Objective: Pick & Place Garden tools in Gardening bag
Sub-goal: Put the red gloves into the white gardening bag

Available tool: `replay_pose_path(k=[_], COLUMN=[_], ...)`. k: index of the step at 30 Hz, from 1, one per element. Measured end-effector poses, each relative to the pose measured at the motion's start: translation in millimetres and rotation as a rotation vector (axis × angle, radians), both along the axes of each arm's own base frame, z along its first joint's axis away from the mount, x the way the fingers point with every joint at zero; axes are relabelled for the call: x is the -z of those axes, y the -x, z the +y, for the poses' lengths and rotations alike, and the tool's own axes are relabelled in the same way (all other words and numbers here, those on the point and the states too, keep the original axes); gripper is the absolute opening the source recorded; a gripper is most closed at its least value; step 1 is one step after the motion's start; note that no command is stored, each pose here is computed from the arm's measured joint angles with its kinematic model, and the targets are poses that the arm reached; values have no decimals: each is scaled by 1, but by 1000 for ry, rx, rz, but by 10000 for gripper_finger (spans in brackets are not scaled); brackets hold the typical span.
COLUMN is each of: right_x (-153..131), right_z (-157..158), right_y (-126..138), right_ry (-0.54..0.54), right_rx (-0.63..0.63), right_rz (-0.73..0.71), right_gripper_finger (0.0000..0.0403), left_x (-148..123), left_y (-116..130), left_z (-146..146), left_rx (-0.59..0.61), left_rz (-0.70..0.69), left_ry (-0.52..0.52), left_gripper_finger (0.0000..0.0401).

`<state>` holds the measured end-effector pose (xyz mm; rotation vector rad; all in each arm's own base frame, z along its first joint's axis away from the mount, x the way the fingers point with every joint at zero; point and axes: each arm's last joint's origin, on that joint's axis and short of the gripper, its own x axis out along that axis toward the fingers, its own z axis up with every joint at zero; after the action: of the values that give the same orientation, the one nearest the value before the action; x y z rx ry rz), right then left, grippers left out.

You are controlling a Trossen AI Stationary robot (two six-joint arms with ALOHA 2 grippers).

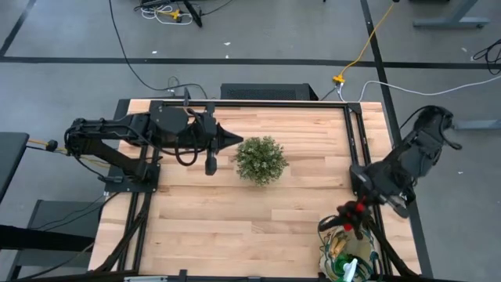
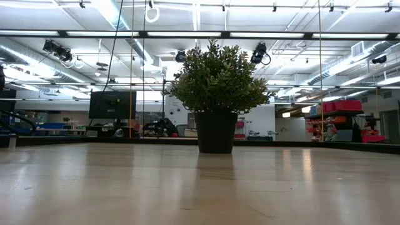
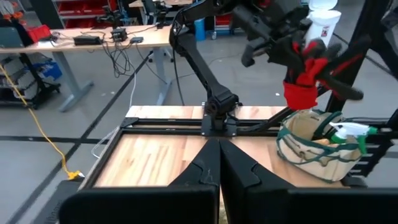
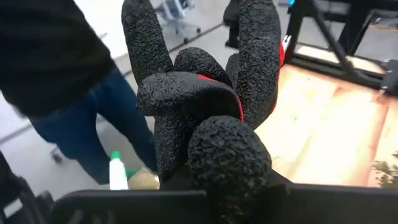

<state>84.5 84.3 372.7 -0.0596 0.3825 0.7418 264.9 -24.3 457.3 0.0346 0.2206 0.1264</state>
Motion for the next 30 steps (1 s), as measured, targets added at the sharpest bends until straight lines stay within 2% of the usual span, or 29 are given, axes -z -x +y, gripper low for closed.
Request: replay_pose_path(k=[4, 13, 26, 30], right_x=[3, 2, 13, 29], right_z=[14, 47, 79, 82], right_y=[-2, 2, 25, 32], right_ry=[34, 3, 20, 21], right_rx=[-30, -91, -56, -27], right_rz=[-4, -34, 23, 60], right_gripper_finger=[10, 10, 10, 10], left_x=[0, -1, -1, -1], left_y=[0, 0, 0, 0], left_z=[0, -2, -2, -2], left_rx=[-3, -24, -27, -27], left_rz=[-2, -13, -13, -14], left_ry=[16, 16, 20, 21], left_gripper_finger=[1, 1, 1, 1])
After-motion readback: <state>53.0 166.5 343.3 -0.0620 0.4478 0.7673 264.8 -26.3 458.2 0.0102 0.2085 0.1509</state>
